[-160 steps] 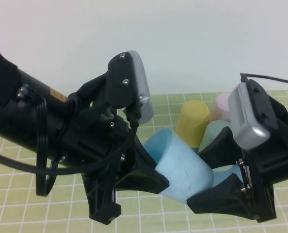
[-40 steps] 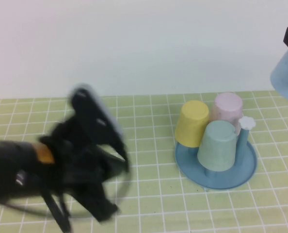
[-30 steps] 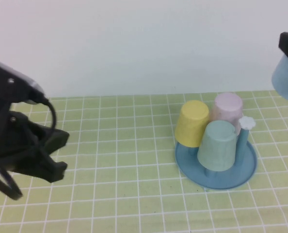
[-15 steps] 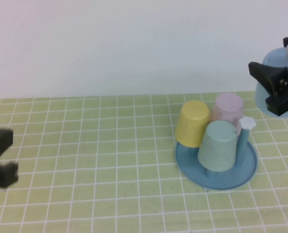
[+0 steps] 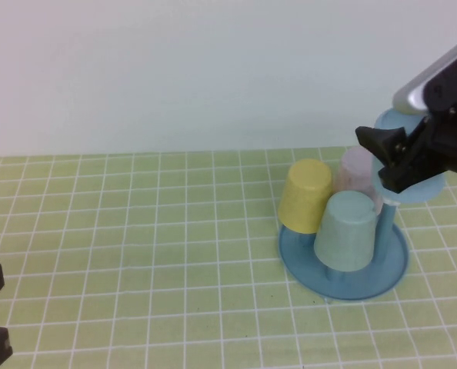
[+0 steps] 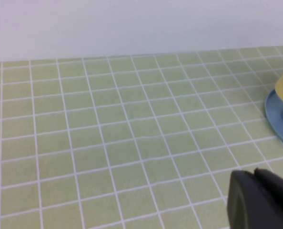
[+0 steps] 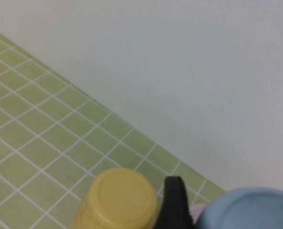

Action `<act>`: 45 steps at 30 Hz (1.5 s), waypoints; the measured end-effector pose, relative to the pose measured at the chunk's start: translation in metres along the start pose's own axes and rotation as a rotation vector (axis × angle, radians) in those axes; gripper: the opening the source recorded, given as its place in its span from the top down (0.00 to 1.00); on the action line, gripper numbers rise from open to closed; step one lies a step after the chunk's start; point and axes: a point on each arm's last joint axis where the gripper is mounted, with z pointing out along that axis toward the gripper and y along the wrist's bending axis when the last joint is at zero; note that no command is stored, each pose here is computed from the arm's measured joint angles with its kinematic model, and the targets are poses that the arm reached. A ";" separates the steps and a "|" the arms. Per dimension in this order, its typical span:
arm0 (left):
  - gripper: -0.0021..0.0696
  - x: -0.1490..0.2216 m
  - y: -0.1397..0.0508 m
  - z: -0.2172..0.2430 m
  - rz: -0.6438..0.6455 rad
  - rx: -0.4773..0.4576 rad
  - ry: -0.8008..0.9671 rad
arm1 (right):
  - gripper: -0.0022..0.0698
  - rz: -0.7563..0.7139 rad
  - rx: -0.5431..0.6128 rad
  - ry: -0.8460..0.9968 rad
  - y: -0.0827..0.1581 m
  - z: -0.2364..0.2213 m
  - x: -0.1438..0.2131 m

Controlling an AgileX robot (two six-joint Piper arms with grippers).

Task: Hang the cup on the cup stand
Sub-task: Place the cup on the cup holder

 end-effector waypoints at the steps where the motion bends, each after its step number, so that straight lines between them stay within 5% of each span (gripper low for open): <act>1: 0.97 0.000 0.000 0.000 0.000 0.000 0.004 | 0.25 0.001 -0.003 0.009 0.000 0.005 0.001; 30: 0.97 0.002 0.000 0.000 -0.006 -0.001 0.012 | 0.25 0.078 0.013 0.162 -0.009 0.058 0.036; 38: 0.97 0.002 0.000 0.000 -0.006 -0.001 0.012 | 0.10 0.100 0.013 0.166 -0.009 0.059 0.038; 45: 0.97 0.002 0.000 0.000 -0.003 -0.001 0.012 | 0.10 0.106 0.018 0.169 -0.009 0.059 0.038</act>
